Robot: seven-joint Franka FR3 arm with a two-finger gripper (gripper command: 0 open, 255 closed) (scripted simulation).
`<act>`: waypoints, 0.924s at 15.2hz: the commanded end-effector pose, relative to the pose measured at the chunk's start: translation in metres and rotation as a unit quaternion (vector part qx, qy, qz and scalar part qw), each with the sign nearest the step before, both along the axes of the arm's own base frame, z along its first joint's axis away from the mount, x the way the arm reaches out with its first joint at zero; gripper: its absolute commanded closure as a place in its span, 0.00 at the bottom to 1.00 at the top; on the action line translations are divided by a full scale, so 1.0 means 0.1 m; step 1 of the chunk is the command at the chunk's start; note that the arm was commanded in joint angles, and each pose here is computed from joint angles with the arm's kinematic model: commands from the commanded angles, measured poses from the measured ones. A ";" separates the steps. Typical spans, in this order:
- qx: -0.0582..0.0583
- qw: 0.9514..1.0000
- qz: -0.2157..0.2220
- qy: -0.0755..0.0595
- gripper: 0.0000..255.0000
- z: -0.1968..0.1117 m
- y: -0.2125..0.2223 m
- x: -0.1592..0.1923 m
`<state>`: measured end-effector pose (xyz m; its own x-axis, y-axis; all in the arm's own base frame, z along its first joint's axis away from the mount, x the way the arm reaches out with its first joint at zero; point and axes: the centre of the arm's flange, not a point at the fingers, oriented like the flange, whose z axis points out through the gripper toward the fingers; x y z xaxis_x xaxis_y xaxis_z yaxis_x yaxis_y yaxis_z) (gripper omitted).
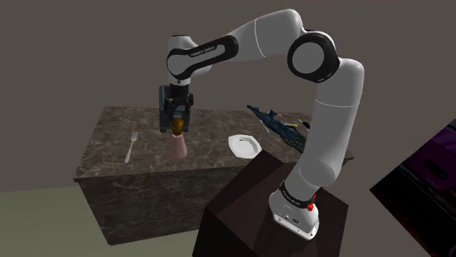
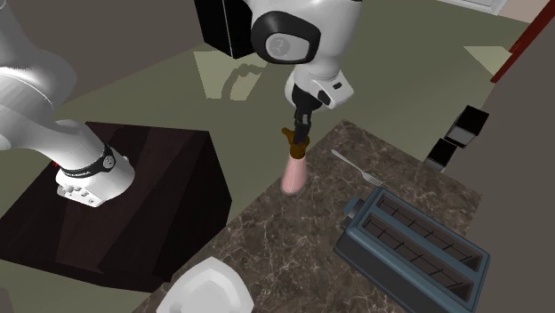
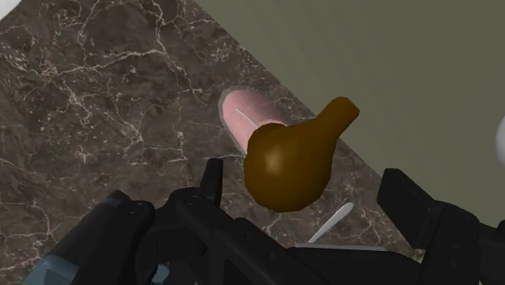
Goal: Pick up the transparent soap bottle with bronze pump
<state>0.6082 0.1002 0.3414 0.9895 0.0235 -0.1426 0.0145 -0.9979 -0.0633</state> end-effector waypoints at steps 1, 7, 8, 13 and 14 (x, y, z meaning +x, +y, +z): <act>0.000 1.000 -0.001 -0.001 0.00 -0.09 0.01 0.07; 0.000 1.000 -0.001 -0.001 0.00 -0.39 0.01 0.07; 0.000 1.000 -0.001 -0.001 0.00 -0.39 0.01 0.07; 0.000 1.000 -0.001 -0.001 1.00 -0.39 0.01 0.07; 0.000 1.000 -0.001 -0.001 1.00 -0.39 0.01 0.07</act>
<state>0.6156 0.1014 0.3030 0.9900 0.0213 -0.1396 0.0124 -0.9979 -0.0643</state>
